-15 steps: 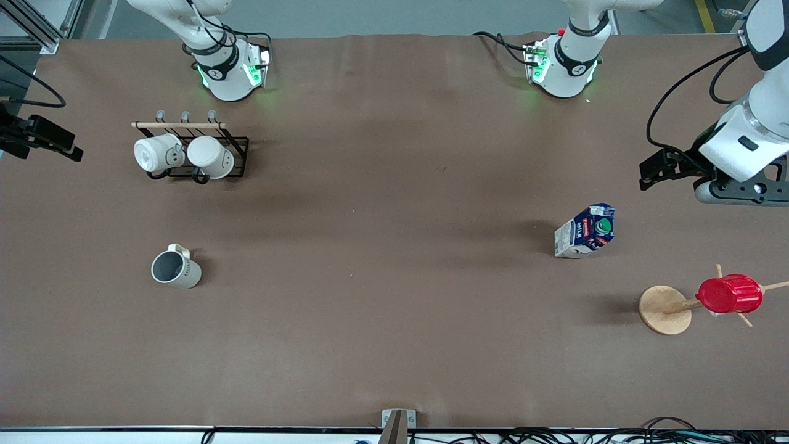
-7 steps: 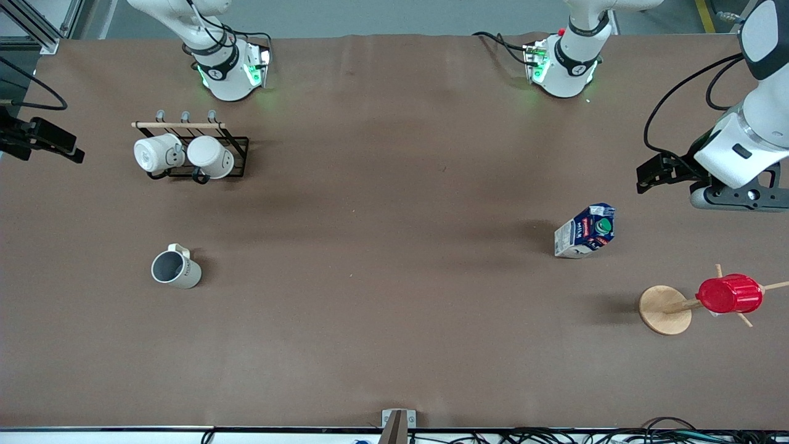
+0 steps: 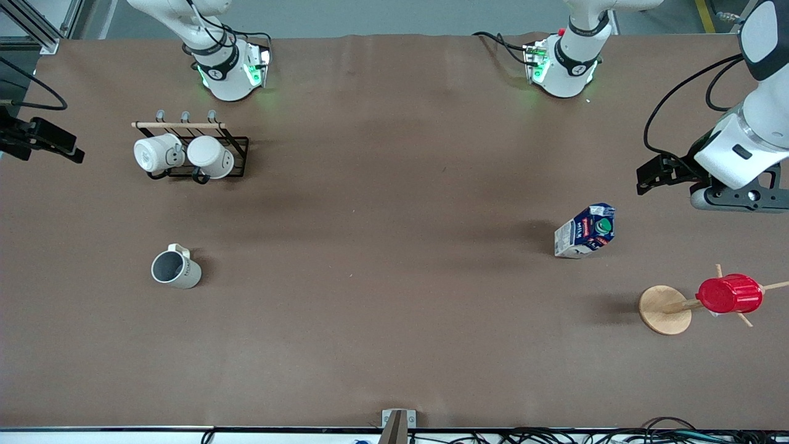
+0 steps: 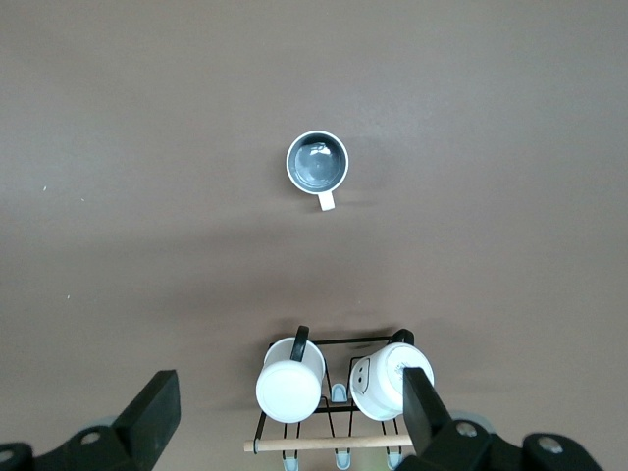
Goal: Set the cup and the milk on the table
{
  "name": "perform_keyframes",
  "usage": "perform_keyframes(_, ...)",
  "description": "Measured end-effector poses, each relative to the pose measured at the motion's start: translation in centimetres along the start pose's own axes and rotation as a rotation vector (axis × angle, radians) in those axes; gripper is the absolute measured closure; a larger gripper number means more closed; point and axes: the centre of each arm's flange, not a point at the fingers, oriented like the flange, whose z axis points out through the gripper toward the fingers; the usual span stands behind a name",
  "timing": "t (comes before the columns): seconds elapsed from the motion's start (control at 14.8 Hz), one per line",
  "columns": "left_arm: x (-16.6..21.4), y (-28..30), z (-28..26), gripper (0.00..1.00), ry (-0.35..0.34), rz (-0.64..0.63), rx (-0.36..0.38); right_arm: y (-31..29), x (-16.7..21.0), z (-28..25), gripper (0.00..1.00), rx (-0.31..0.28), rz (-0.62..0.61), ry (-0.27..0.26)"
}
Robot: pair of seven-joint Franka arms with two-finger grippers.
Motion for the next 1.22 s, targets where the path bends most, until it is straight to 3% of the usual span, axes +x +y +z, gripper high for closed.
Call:
perform_keyframes(0.61, 0.9, -0.8, 1.7, 0.01, -0.004, -0.015, 0.000, 0.0, 0.0, 0.0, 0.00, 0.000, 0.000, 0.000)
perform_keyframes(1.22, 2.4, -0.7, 13.1, 0.03, 0.022, -0.034, -0.003, 0.3, 0.1, 0.2, 0.00, 0.000, 0.005, -0.003)
